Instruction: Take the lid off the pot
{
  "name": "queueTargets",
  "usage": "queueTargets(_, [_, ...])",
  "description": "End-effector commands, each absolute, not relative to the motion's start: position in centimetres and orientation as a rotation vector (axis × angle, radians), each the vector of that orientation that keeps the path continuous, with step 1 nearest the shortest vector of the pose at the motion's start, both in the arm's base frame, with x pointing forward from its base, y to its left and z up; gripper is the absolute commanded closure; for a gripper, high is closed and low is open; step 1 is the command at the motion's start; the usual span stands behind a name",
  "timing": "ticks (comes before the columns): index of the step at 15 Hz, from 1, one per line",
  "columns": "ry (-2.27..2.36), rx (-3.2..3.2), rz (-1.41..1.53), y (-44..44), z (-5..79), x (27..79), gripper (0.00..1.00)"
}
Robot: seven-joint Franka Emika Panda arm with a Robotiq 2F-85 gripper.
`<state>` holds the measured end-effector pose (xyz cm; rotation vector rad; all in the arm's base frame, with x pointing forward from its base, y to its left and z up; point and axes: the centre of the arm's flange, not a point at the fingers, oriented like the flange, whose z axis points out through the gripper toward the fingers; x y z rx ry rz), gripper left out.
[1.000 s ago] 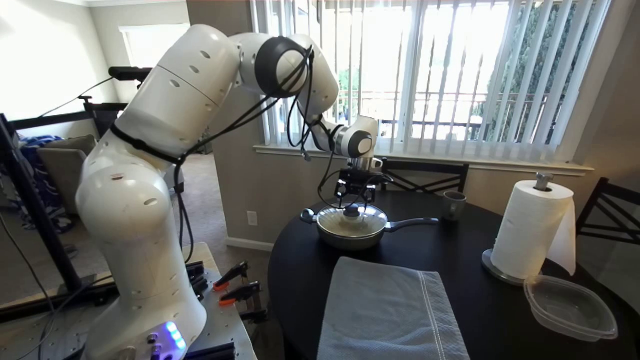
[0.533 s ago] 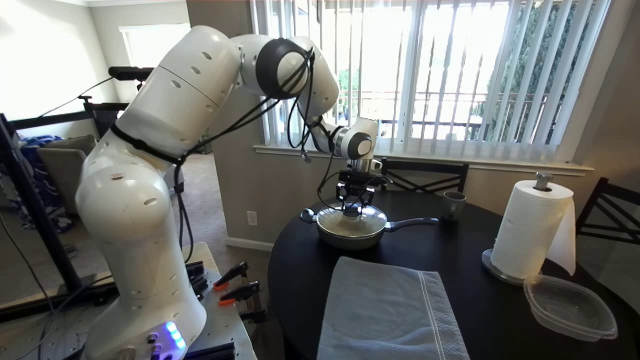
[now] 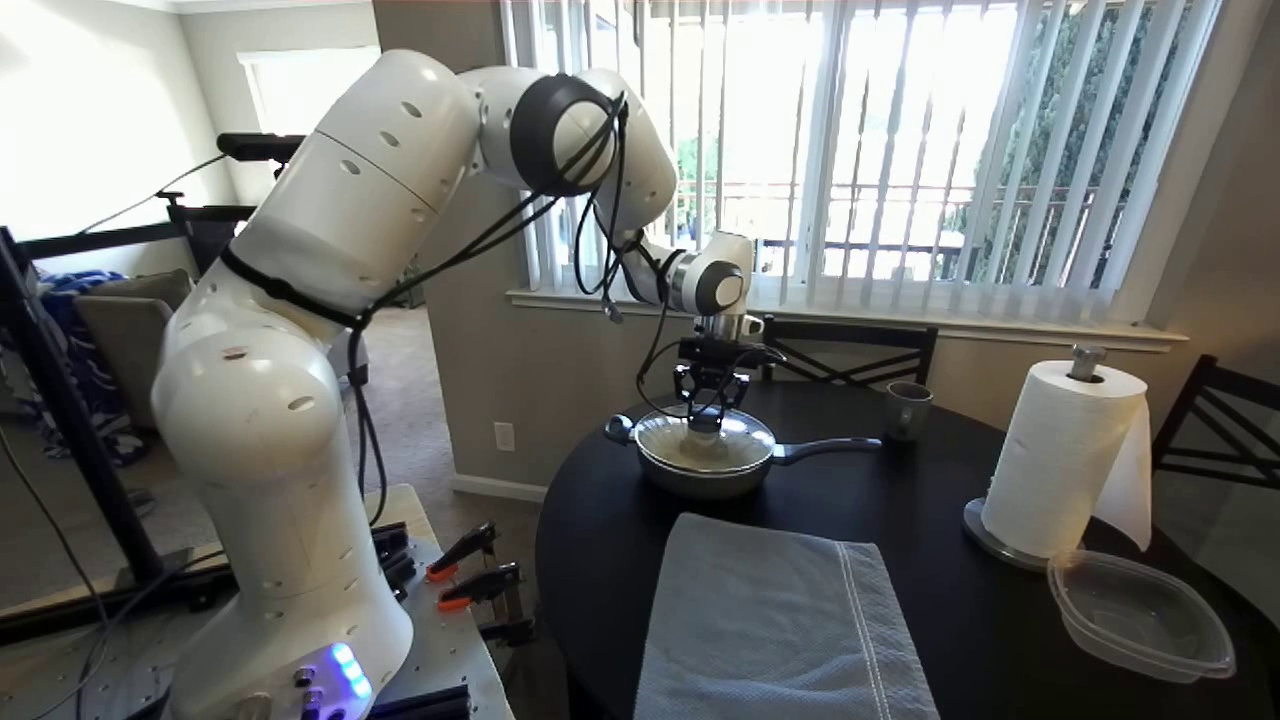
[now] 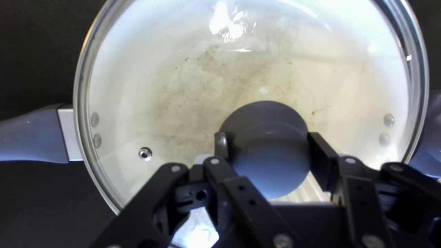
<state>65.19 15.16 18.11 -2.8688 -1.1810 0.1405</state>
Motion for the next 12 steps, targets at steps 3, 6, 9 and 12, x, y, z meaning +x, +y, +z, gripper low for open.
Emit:
queueTargets(3, [-1.197, -2.902, 0.028, 14.6, 20.5, 63.4, 0.67])
queueTargets(6, [-1.169, -2.938, -0.040, 14.0, 21.6, 62.6, 0.67])
queueTargets(9, [-1.130, -2.962, -0.089, 13.1, 23.3, 61.7, 0.67])
queueTargets(12, [-1.075, -2.996, -0.109, 11.9, 25.0, 60.6, 0.67])
